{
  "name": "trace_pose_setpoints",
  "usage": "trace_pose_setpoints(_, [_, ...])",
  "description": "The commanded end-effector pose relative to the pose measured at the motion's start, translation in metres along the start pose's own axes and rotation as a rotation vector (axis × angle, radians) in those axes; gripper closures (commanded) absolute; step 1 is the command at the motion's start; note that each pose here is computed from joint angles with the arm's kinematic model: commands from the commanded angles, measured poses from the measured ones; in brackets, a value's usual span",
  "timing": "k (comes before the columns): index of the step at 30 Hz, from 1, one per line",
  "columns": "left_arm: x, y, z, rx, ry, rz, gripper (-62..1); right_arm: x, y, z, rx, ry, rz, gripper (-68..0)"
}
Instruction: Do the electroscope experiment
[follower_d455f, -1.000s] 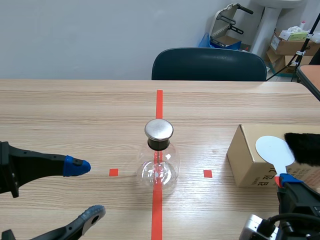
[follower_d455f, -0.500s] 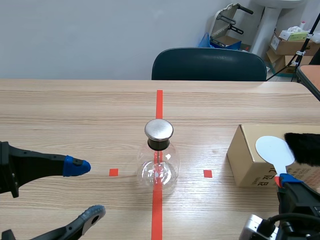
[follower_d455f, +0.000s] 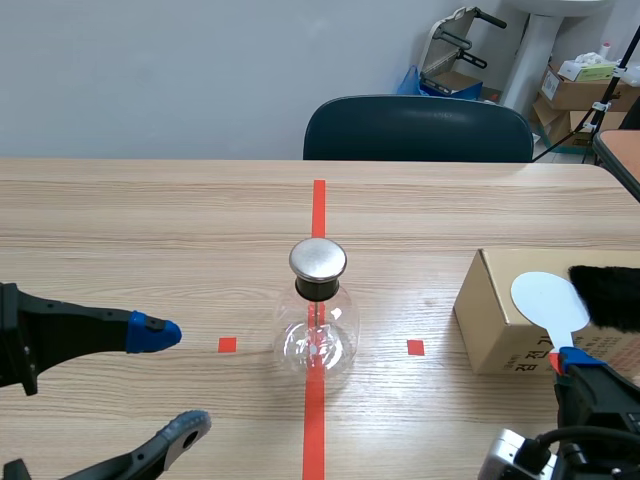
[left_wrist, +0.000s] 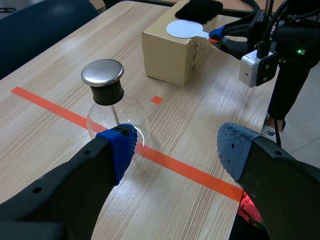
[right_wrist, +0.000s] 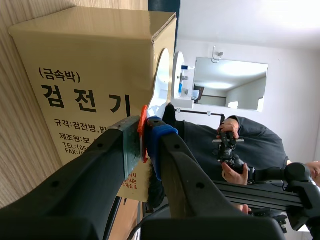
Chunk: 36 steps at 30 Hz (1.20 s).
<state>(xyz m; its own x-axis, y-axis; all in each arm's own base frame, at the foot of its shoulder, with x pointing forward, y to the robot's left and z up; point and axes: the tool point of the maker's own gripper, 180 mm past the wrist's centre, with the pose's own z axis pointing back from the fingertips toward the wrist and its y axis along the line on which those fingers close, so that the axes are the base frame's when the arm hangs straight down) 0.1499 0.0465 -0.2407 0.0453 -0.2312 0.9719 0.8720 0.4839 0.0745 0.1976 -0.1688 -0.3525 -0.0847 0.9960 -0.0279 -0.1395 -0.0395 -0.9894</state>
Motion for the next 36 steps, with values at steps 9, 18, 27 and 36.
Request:
trace_pose_setpoints(9, [-0.002, -0.001, -0.001, 0.009, 0.008, -0.046, -7.5, -0.004, -0.016, -0.004, -0.073, 0.009, 0.007, -0.6])
trace_pose_setpoints(18, [-0.016, 0.019, -0.004, 0.059, 0.008, -0.081, -6.6, -0.008, -0.018, -0.004, -0.08, 0.028, 0.002, -0.6])
trace_pose_setpoints(27, [-0.052, 0.041, -0.021, 0.106, 0.038, -0.056, -6.5, -0.008, -0.07, -0.017, -0.225, 0.042, 0.007, -0.6])
trace_pose_setpoints(36, [-0.085, 0.07, -0.036, 0.156, 0.08, -0.051, -6.6, 0.028, -0.091, -0.027, -0.289, -0.032, 0.014, -0.6])
